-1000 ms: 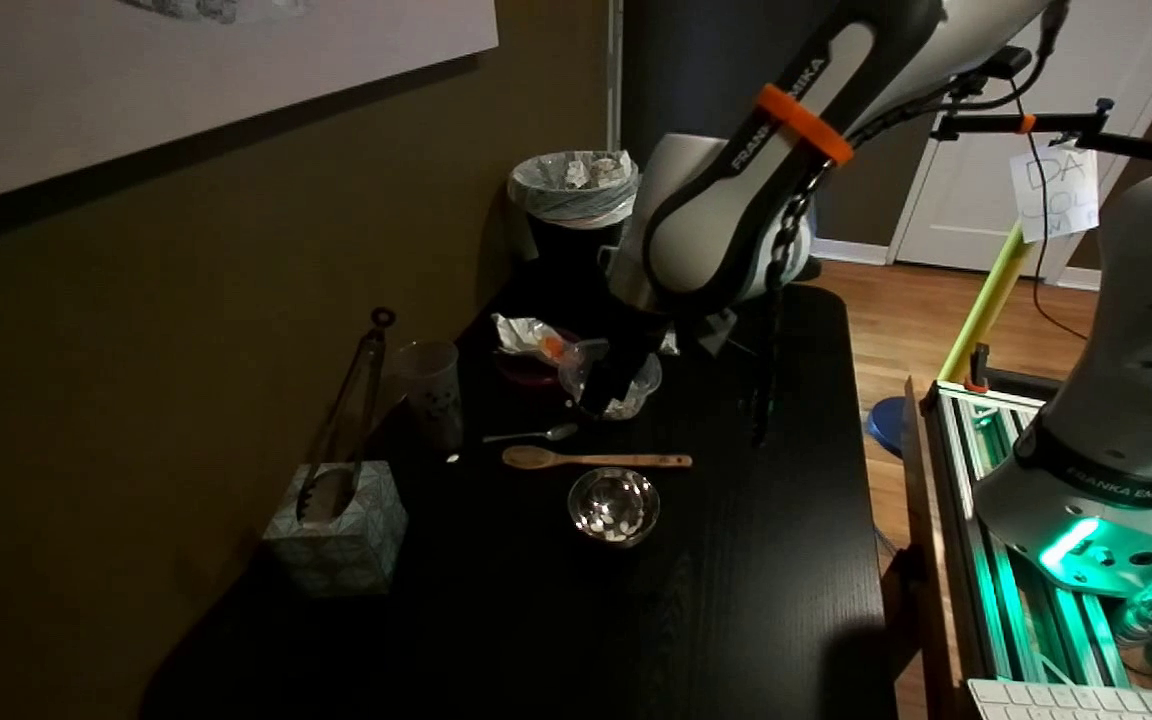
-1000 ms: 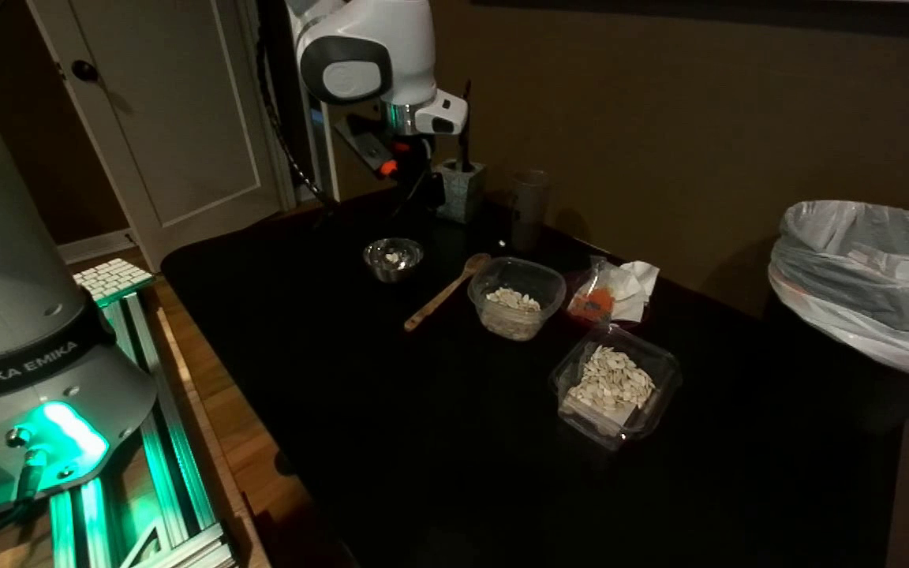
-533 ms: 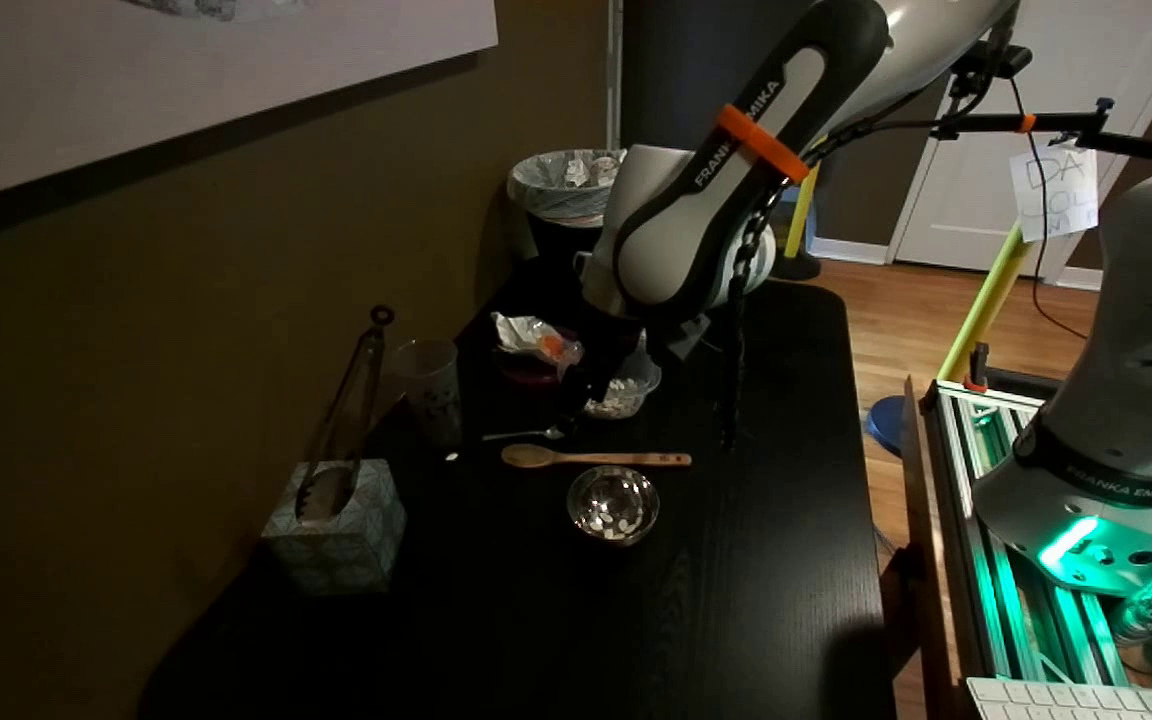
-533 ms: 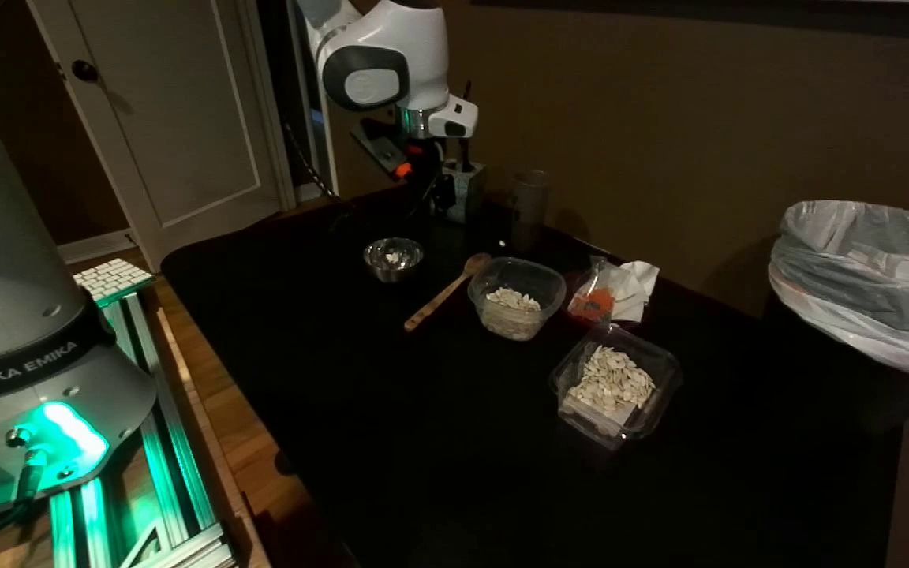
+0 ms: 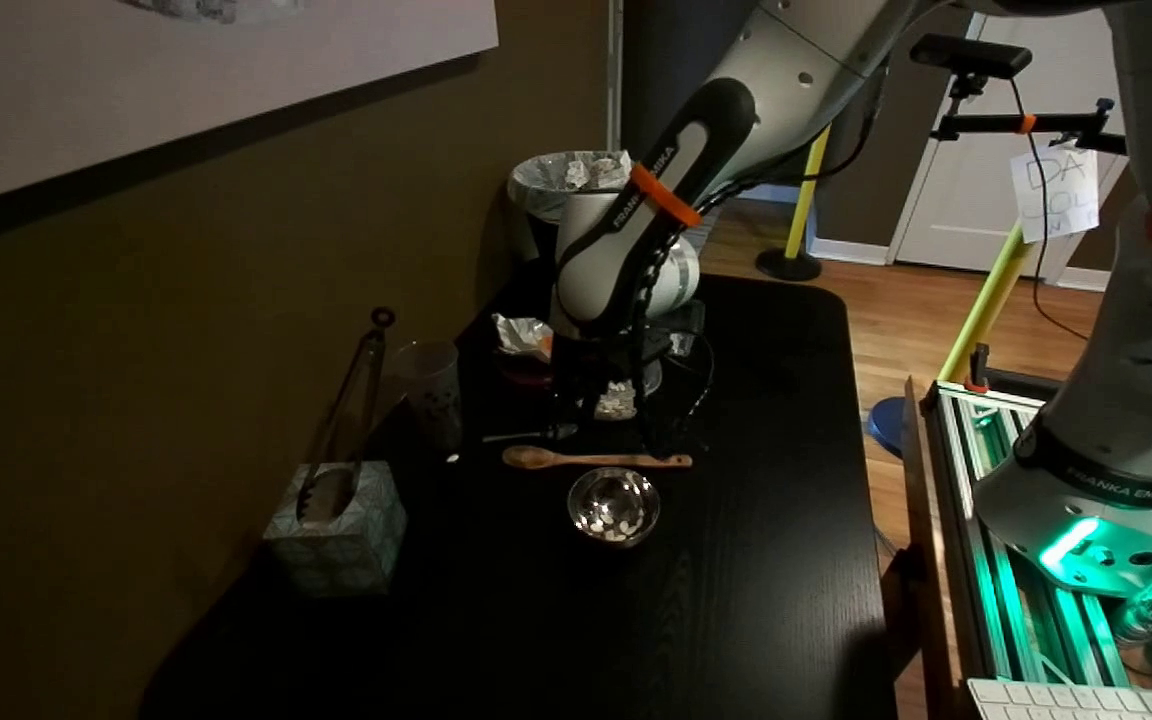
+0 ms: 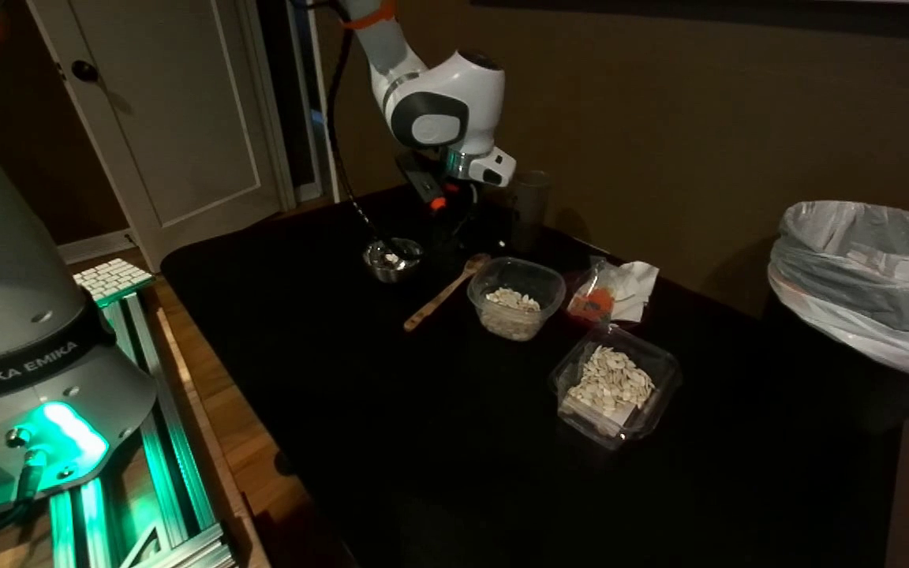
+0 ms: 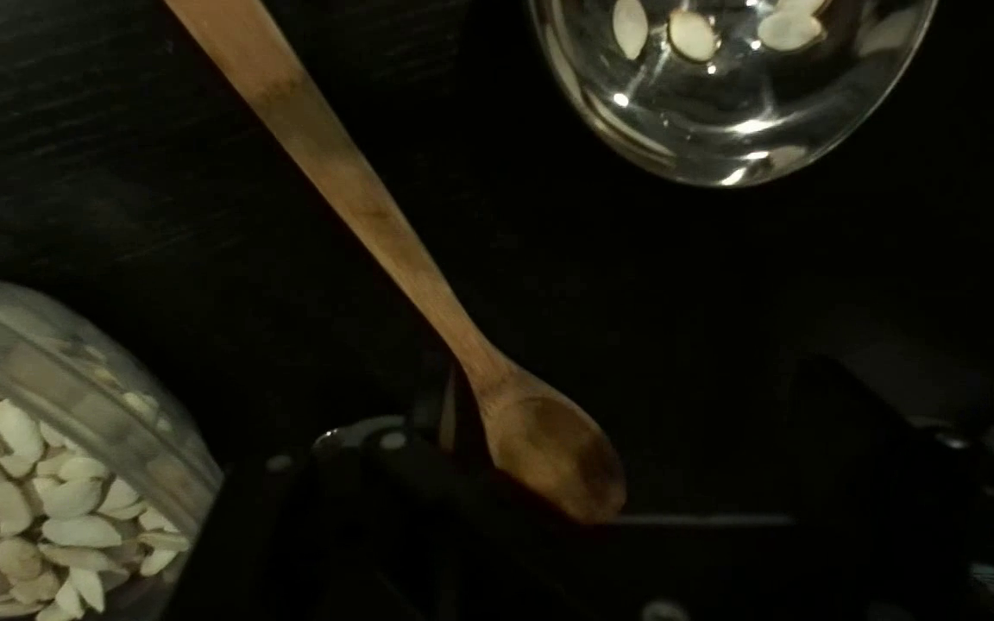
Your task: Put the wooden spoon on top of the clear container on the left.
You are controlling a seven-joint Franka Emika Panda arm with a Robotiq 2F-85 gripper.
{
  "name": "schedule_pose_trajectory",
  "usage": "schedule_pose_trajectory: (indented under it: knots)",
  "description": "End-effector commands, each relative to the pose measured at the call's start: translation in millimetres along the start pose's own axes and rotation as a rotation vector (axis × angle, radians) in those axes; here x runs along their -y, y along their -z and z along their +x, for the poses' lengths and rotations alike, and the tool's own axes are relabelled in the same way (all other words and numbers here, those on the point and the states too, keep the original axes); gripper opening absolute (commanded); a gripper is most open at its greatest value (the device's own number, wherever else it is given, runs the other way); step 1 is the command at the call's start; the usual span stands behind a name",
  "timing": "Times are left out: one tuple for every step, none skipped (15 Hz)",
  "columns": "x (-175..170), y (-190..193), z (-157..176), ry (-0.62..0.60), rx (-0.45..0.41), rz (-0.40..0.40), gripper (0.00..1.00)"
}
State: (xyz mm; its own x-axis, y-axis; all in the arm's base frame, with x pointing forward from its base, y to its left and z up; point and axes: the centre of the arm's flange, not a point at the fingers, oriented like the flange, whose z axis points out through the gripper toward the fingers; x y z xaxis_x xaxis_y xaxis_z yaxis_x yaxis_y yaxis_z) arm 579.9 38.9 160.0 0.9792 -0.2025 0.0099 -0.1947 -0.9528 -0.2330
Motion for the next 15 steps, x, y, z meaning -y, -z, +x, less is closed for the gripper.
schedule_pose_trajectory:
  knots:
    - [9.2,-34.6,37.0,-0.027,0.121,-0.017,1.00]
    - [11.3,-41.0,37.6,-0.023,0.151,-0.027,1.00]
    - [13.0,-46.2,37.4,-0.011,0.174,-0.048,1.00]
    - [14.6,-50.2,36.8,0.001,0.188,-0.067,1.00]
    - [15.9,-53.0,35.5,0.011,0.193,-0.087,1.00]
    - [17.0,-55.0,34.4,0.022,0.198,-0.104,1.00]
    - [17.9,-56.2,33.6,0.037,0.192,-0.122,1.00]
    - [17.7,-58.3,33.5,0.046,0.187,-0.139,1.00]
    - [16.3,-60.6,33.7,0.055,0.183,-0.153,1.00]
    - [14.2,-62.9,34.1,0.058,0.176,-0.161,1.00]
    - [11.7,-65.1,34.2,0.060,0.168,-0.165,1.00]
    - [7.2,-67.9,34.4,0.049,0.161,-0.176,1.00]
    - [3.0,-70.7,34.9,0.043,0.167,-0.179,1.00]
    - [-0.9,-73.8,34.9,0.035,0.166,-0.185,1.00]
    - [-4.5,-76.6,35.4,0.029,0.164,-0.190,1.00]
